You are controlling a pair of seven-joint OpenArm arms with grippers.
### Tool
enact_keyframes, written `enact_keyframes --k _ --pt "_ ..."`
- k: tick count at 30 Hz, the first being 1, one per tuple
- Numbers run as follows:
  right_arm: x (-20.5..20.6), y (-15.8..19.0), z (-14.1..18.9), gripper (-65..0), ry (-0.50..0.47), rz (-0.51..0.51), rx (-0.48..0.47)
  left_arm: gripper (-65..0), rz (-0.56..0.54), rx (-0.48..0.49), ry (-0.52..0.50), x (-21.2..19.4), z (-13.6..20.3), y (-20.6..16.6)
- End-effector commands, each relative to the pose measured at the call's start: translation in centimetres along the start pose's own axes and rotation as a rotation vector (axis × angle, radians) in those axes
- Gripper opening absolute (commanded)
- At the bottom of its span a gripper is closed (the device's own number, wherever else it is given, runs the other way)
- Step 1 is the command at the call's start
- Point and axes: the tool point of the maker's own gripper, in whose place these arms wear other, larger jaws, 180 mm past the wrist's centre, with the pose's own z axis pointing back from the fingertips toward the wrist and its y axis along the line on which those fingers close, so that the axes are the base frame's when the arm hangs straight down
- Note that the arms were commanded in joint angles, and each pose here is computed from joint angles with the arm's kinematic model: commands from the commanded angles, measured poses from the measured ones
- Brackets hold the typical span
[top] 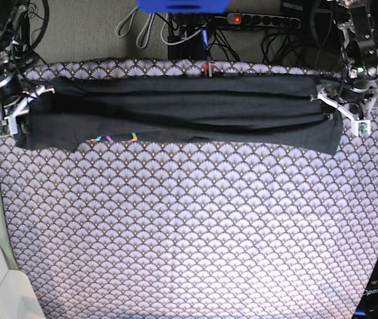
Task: Fold the T-shirt properly
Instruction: 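Grip both ends of the long grey band with both grippers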
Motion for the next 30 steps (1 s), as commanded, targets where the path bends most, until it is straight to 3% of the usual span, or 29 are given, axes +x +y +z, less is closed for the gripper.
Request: enact_keyframes --k 1,16,20,30 --pt "1.2 -0.5 0.2 -65.0 -0.047 0.000 -0.015 -24.2 0.002 0.021 0.002 0.4 0.2 0.7" --pt "-3.0 0.3 -0.5 -65.0 0.044 -0.073 0.011 -24.2 -0.005 0.032 0.013 -0.1 0.3 1.2" --pt "-3.1 -0.8 -0.2 -64.4 0.042 -0.085 -0.021 -24.2 -0.017 0.034 0.016 -0.1 0.4 1.5" --pt "-3.3 -2.0 0.2 -38.4 0.043 -0.097 -0.057 -24.1 -0.025 0.035 0.023 -0.5 0.5 1.7"
